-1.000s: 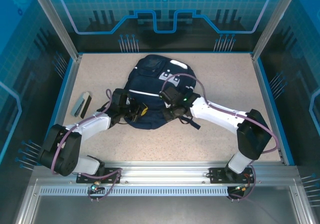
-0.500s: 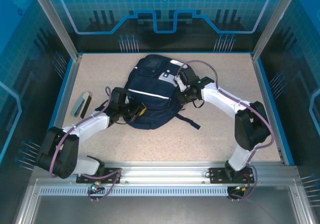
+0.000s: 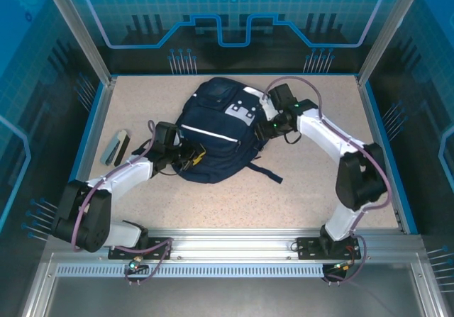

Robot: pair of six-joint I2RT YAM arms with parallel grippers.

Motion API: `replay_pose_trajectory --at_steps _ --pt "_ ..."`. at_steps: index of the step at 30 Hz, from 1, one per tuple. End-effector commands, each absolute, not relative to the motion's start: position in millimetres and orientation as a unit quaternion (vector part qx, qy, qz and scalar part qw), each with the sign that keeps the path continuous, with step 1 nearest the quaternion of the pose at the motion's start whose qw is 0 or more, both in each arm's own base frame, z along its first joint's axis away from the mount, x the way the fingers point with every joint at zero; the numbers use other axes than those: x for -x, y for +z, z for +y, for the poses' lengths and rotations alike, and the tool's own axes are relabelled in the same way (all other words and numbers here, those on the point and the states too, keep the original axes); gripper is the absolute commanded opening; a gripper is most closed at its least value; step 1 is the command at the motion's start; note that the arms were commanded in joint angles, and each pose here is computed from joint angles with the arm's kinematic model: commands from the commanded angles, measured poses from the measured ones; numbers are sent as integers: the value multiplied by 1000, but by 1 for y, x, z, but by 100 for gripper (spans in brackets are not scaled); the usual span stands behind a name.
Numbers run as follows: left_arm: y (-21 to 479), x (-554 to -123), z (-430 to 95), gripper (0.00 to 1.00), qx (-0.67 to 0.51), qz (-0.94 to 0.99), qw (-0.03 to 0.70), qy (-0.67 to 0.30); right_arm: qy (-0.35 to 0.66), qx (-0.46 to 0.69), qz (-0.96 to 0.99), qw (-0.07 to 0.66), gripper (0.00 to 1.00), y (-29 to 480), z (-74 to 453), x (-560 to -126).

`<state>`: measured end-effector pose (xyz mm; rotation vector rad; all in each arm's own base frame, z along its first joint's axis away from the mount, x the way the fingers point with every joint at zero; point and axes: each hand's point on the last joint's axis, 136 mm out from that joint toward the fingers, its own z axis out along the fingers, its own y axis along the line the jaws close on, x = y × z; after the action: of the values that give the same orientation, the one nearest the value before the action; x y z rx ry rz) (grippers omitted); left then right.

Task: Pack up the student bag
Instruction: Zip the student bag at the center of the table.

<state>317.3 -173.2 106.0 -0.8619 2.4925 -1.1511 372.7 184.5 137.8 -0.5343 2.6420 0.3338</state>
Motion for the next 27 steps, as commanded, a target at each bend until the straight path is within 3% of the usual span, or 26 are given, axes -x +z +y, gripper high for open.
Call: replay_pose_trajectory --at_steps 1,8,11,14,24,27 --pt "133 -316 -176 30 269 860 146 -409 194 218 936 198 49 156 215 -331" --pt "166 -310 -158 46 263 859 205 -388 275 193 923 189 51 163 260 -307" --pt "168 -308 -155 49 262 862 209 -380 280 190 921 193 48 156 270 -307" --pt "167 -310 -153 52 265 863 211 -375 273 180 926 187 38 146 270 -312" --pt "161 -312 -150 57 273 864 213 -367 294 147 929 171 37 130 281 -320" --pt "157 -312 -150 57 271 866 210 -363 299 132 929 171 32 126 284 -323"
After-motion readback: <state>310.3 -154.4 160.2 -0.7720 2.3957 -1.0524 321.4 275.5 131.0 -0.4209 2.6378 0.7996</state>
